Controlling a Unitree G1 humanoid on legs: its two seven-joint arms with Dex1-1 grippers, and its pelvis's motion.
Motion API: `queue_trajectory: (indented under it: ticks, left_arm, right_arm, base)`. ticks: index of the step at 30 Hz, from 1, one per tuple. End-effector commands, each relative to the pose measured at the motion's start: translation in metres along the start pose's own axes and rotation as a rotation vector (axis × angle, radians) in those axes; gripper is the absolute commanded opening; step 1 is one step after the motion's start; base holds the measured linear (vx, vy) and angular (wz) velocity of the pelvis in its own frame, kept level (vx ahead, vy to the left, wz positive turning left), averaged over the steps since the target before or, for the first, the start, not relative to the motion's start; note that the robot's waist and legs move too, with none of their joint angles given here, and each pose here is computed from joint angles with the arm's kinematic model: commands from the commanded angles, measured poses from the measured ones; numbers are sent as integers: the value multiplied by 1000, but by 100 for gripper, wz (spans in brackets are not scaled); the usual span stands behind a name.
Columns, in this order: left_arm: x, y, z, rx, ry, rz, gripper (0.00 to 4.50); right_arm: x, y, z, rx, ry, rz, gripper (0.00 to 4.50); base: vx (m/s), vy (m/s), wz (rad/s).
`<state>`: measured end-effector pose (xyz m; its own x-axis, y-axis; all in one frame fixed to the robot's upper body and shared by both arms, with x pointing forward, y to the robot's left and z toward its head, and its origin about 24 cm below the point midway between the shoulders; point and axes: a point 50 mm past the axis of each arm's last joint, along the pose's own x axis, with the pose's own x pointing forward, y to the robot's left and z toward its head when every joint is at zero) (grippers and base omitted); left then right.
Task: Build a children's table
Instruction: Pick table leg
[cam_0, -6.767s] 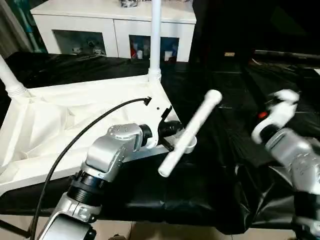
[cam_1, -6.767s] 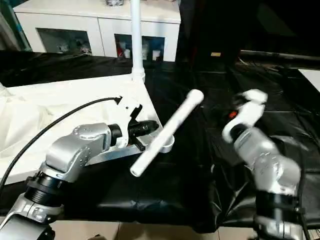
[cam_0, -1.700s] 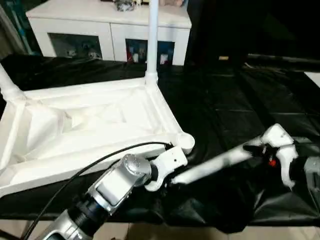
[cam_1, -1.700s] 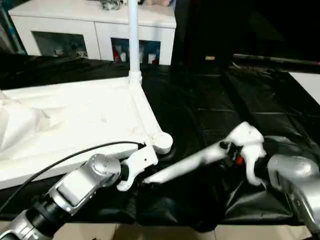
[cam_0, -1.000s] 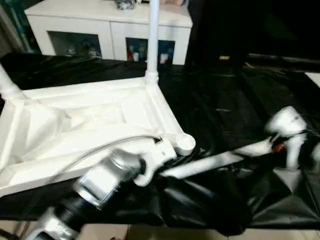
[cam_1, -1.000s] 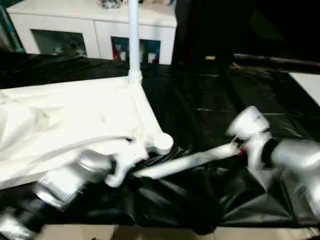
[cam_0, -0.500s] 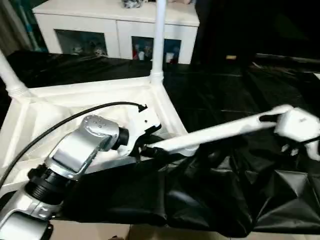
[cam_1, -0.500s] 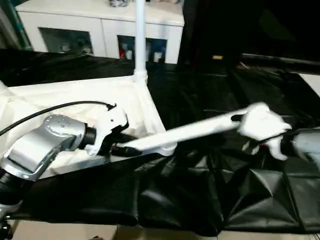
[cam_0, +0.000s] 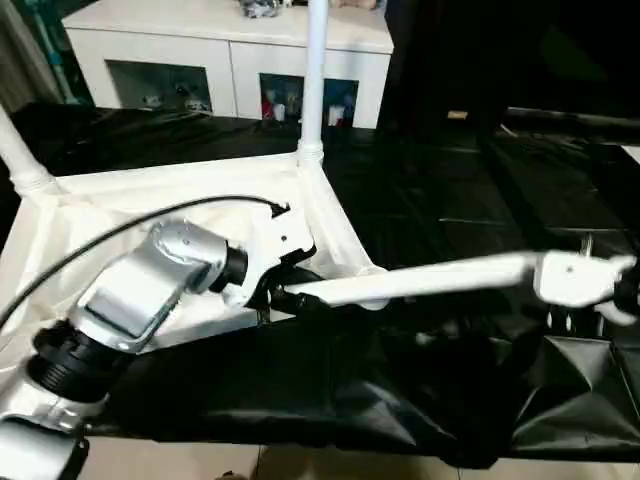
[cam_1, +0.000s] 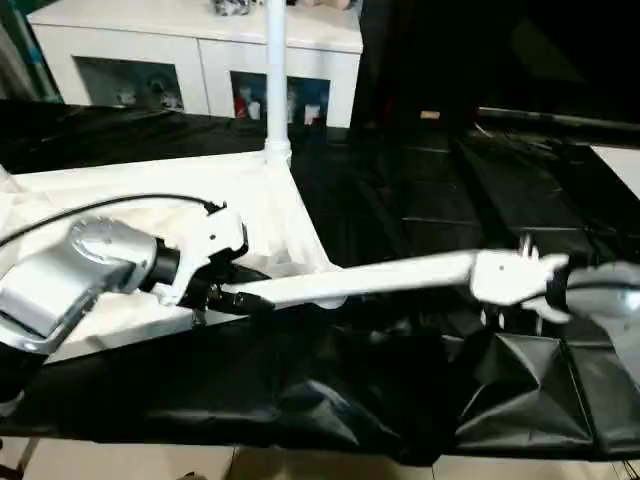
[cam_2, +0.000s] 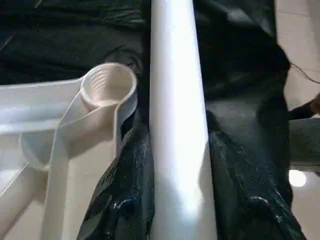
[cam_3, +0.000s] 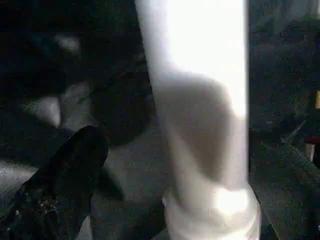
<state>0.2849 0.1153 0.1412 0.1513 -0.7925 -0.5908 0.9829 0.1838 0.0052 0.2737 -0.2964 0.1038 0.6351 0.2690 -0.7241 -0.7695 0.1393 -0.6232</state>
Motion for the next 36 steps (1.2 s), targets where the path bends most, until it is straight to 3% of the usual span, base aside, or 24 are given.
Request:
queue_trajectory:
  ticks: [1,13,19,22,23,26,27,34,36]
  left_arm:
    - [-9,0,17,64,-41,-8,140]
    - [-20,-3,30,84,-83,-47,140]
    - [-28,4,32,76,-87,-4,140]
    - [-33,16,34,55,-114,68,210]
    - [-43,29,35,36,-141,130,210]
    - [-64,46,38,46,-200,223,232]
    - [-77,56,43,63,-264,283,246]
    - [-109,76,51,7,-508,365,259]
    - [-122,86,50,-59,-637,413,259]
  right_arm:
    - [3,-4,0,-12,-6,-26,420]
    - [15,-5,3,-42,-61,-48,317]
    - [18,-4,9,19,-147,-47,261]
    - [19,-5,10,81,-194,-68,235]
    - [19,-4,9,103,-201,-78,228]
    - [20,-1,8,138,-212,-87,202]
    - [20,2,8,153,-222,-79,198]
    - [21,9,9,217,-257,-72,185]
    - [21,12,8,255,-267,-76,185]
  base:
    - [0,0,0]
    - [0,0,0]
    - [0,0,0]
    - [0,0,0]
    - [0,0,0]
    - [0,0,0]
    - [0,0,0]
    - [0,0,0]
    - [0,0,0]
